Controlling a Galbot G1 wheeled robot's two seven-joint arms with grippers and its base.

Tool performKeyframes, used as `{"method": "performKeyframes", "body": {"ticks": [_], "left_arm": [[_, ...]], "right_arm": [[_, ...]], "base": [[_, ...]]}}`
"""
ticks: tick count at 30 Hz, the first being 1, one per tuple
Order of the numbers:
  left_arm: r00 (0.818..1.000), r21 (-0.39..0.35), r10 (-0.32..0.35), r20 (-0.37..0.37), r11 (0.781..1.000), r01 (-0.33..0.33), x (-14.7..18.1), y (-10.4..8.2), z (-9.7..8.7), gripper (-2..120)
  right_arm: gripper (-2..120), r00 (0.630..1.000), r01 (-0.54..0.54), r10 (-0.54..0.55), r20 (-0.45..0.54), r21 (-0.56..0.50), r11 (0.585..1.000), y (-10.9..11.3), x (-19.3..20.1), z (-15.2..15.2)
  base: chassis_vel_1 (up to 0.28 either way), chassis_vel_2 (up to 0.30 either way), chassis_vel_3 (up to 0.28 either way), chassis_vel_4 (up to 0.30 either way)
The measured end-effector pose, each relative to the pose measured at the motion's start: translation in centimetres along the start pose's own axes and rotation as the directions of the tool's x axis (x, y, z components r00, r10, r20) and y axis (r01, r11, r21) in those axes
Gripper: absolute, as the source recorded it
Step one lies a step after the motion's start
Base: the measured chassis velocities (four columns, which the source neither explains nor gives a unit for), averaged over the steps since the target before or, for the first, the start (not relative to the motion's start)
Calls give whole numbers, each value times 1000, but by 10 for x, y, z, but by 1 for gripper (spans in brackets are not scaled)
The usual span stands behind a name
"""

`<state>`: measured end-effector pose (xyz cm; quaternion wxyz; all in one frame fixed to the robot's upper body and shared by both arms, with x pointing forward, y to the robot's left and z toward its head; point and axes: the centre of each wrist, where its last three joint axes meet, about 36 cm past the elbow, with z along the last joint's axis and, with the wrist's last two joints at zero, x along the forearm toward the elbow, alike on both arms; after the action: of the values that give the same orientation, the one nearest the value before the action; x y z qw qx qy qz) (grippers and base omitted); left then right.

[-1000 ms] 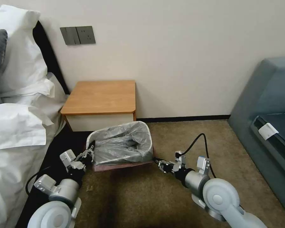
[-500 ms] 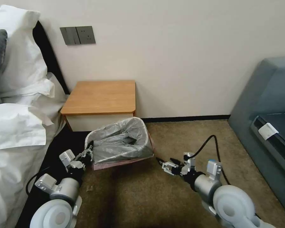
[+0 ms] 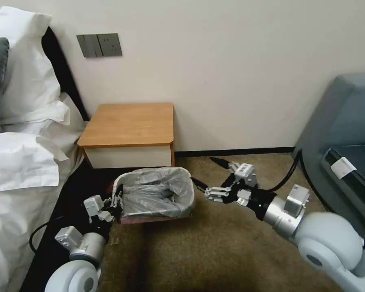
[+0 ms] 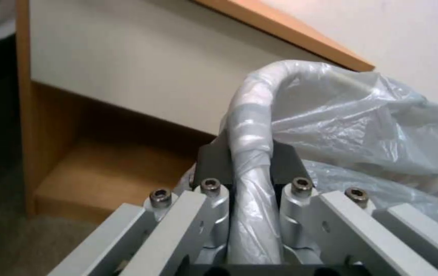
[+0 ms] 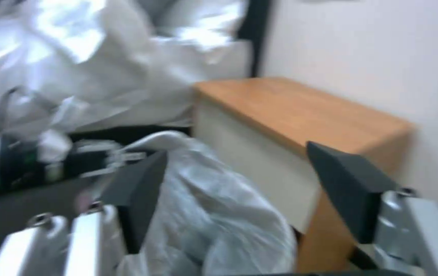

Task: Pick up the garbage bag from the table and place it over the trash can.

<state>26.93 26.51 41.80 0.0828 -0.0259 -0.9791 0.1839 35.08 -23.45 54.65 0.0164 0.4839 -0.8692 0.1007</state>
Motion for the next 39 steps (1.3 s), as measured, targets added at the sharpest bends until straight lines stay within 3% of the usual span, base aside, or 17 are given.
{"method": "performKeyframes", "body": {"ticks": [8,9,11,12,18,26,39], "left_arm": [[999,-102,28,25,994,-25,4,-4,6,9],[999,-102,28,25,994,-25,4,-4,6,9],[999,-114,35,36,993,-31,5,-7,5,9],[999,-114,35,36,993,-31,5,-7,5,9],[998,-124,39,52,992,-32,7,-11,2,9],[996,-127,48,70,991,-39,9,-12,0,9],[994,-129,70,85,990,-59,11,-21,-3,9]], "right_arm": [[44,969,243,-236,-76,102,965,-27,-67,-11],[44,969,243,-236,-76,102,965,-27,-67,-11],[29,941,333,-319,-112,143,932,-26,-103,-13],[29,941,333,-319,-112,143,932,-26,-103,-13],[3,912,403,-377,-159,187,896,-7,-147,-7],[0,913,388,-323,-248,286,876,-3,-175,10],[0,901,387,-271,-338,350,853,-3,-199,32]], "base": [[0,0,0,0],[0,0,0,0],[0,0,0,0],[0,0,0,0],[0,0,0,0],[0,0,0,0],[0,0,0,0]]}}
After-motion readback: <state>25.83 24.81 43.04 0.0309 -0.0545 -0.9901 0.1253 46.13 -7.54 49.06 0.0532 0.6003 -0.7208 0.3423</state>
